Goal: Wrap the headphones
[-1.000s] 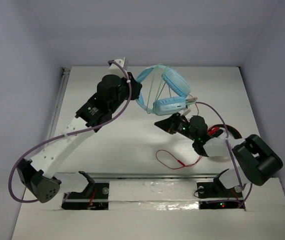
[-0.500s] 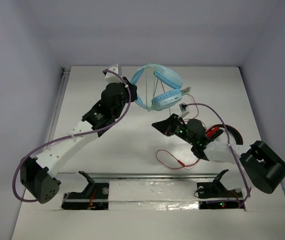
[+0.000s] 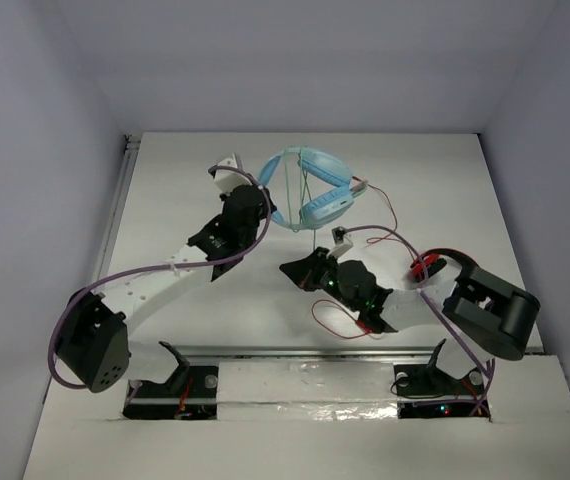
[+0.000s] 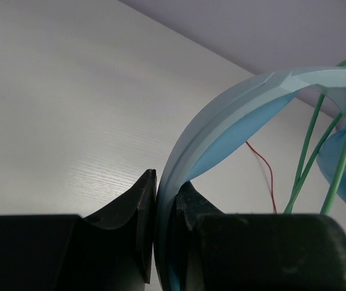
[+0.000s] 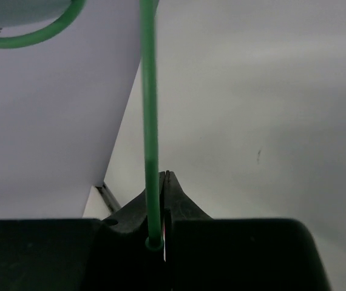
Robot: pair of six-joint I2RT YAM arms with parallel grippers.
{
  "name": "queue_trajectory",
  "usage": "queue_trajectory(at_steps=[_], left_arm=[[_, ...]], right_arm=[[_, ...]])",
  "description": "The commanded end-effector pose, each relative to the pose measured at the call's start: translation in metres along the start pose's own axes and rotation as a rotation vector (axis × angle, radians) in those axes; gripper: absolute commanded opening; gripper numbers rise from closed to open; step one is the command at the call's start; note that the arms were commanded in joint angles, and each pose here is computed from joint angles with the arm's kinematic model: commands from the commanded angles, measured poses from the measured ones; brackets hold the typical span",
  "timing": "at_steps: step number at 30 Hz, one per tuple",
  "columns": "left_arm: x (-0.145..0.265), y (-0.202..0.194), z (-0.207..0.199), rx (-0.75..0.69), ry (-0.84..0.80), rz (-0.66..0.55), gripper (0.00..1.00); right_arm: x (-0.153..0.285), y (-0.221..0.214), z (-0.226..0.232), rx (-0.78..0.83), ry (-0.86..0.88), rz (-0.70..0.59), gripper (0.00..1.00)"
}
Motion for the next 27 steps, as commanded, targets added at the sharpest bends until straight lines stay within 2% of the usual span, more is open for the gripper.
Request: queue_trajectory(at_steps=[1, 7, 13, 21, 27], left_arm=[[-0.001, 0.049, -0.009, 0.224, 0.009, -0.245, 0.00], [0.004, 0.015, 0.016, 0.147, 0.056, -0.199, 0.00], [0.013, -0.038, 0.032, 0.095, 0.070, -0.077, 0.00], [0.037, -0.096, 0.041, 0.031, 0.060, 0.060, 0.00], [0.045, -0.118, 0.049, 0.011, 0.050, 0.114, 0.00]], right_arm=[[-0.011, -0.014, 0.029, -0.003, 0.111, -0.004, 0.00], [0.000, -0.004, 0.067, -0.008, 0.199, -0.016, 0.00], [0.003, -0.006, 0.086, -0.072, 0.250, 0.051, 0.00], [-0.019, -0.009, 0.088, -0.174, 0.199, 0.034, 0.04], [-0.030, -0.012, 0.072, -0.270, 0.142, -0.009, 0.15]])
Point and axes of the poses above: each gripper's point midway between its finger pads, its own x axis back along the fingers, its own z axis along the line the jaws close on, y = z × x, the point moved 8 cm from there along x, back along the fingers, and after that the axes turned 14 degrees about -x, right-handed, at the moved point
